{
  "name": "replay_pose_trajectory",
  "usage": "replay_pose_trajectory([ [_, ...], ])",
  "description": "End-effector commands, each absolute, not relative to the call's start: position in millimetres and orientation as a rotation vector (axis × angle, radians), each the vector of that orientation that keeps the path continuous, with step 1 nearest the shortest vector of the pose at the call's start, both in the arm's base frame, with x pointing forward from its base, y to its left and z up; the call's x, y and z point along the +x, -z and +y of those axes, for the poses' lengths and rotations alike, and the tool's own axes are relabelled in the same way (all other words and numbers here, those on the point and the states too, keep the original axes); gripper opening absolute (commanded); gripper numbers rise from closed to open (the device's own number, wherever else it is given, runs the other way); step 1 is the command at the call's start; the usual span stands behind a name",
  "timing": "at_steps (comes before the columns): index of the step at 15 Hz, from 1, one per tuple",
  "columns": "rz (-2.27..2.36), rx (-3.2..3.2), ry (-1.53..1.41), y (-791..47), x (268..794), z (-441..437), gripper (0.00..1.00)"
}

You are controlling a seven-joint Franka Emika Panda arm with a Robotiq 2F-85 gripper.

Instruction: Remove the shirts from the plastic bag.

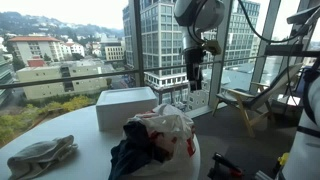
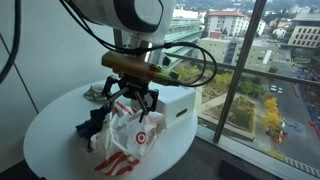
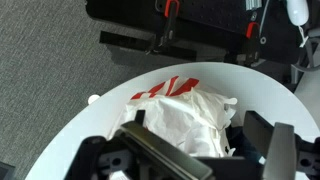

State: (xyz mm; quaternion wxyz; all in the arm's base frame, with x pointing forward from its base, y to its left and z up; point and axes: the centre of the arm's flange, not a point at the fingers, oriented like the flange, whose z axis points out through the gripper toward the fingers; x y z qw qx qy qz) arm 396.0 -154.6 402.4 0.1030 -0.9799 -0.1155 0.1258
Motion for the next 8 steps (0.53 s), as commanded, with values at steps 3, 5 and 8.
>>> replay_pose_trajectory([
  [3,-0.341,-2.898,-0.355,-407.6,397.9,-155.8,1.0],
  [5,-0.341,-2.899,-0.352,-408.4,398.1,-155.9,1.0],
  [8,-0.341,-2.899,-0.352,-408.5,398.1,-155.9,1.0],
])
